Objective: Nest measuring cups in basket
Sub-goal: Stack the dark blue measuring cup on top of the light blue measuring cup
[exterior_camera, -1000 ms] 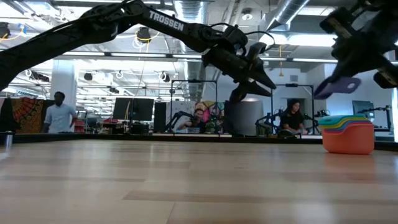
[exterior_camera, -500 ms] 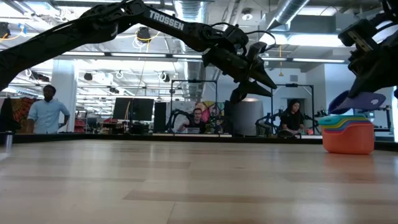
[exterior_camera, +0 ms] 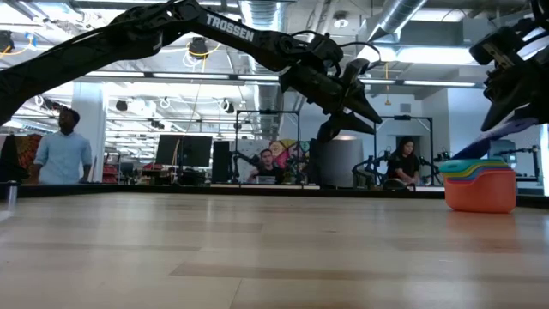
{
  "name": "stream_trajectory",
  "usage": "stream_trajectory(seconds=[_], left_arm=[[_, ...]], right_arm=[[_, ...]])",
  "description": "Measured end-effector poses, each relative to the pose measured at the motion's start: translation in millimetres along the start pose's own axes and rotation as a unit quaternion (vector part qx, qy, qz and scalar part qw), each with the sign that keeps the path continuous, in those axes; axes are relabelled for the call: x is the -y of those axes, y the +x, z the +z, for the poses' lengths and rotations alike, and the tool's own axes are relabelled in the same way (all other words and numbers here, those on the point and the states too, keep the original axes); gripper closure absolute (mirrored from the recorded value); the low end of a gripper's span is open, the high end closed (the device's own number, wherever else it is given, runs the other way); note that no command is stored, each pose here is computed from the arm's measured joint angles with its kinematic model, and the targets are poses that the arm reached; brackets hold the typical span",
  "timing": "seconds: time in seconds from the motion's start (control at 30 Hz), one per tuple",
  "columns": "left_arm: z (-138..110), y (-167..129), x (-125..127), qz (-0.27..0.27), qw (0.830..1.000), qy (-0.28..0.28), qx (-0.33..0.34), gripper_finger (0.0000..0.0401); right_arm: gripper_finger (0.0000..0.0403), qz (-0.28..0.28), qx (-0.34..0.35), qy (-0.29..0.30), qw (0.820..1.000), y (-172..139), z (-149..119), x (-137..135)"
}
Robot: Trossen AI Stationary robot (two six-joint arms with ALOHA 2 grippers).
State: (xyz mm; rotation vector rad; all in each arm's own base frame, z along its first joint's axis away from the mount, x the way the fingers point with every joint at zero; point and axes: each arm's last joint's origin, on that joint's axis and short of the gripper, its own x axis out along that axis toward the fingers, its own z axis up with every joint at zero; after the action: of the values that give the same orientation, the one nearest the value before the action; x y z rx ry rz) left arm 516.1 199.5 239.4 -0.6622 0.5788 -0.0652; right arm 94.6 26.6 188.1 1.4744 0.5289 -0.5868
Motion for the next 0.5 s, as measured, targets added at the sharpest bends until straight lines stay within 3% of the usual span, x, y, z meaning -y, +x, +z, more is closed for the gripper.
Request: stream_trajectory(seconds=[0.27,0.5], left_arm=[[-0.9,1.5,2.0,0.002,1.000,-0.002,0.000,0.0298],[-1.1,1.8,2.4,0.004,1.000,-0.009,0.000,0.0298]], right_arm=[[0.0323,-0.024,0.005,0.017,1.000,0.3,0.9,4.4],[0.0326,-0.008,-0.003,0.011,1.000,0.4,-0.2,1.1]])
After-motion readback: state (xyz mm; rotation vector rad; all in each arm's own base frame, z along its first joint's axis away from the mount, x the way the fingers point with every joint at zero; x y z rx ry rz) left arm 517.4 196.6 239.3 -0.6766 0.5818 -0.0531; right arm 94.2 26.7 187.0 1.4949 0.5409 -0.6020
